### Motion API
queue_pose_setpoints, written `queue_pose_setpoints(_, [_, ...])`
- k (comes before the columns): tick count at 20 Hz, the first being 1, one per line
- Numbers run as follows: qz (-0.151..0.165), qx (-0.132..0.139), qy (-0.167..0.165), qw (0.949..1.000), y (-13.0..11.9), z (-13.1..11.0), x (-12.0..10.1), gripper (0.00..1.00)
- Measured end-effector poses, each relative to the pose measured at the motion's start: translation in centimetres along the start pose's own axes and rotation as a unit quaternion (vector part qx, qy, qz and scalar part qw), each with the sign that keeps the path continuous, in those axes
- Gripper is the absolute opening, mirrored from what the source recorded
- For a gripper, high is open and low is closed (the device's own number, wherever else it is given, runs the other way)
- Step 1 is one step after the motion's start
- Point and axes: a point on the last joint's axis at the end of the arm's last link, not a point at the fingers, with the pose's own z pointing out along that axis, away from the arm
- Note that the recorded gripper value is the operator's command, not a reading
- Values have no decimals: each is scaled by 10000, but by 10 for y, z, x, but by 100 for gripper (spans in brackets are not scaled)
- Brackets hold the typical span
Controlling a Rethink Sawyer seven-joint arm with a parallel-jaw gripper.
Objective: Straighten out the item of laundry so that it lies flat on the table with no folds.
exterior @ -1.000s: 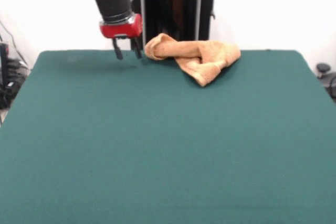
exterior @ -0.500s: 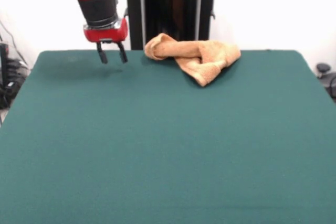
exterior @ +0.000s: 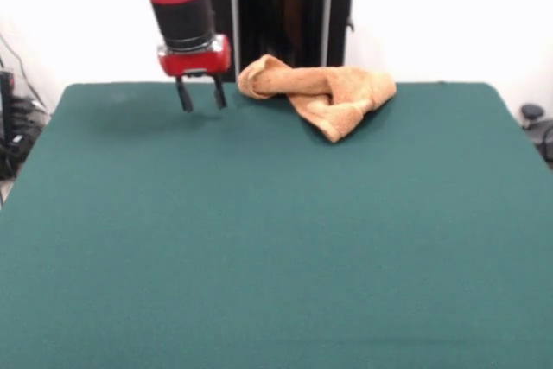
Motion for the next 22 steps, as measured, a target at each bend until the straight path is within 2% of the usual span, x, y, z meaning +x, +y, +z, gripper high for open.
queue_pose_setpoints(5, [-572,48,-230,9981,47,8,-2,100])
queue_pose_setpoints(6, [-861,61,-338,9957,71,11,1,0])
queue_pose_setpoints(13, [-981,129,-371,9944,95,12,7,0])
queue_pose_setpoints(21, [-652,237,-267,9972,102,8,22,0])
queue_pose_setpoints(22, [-515,277,-245,9980,99,6,27,100])
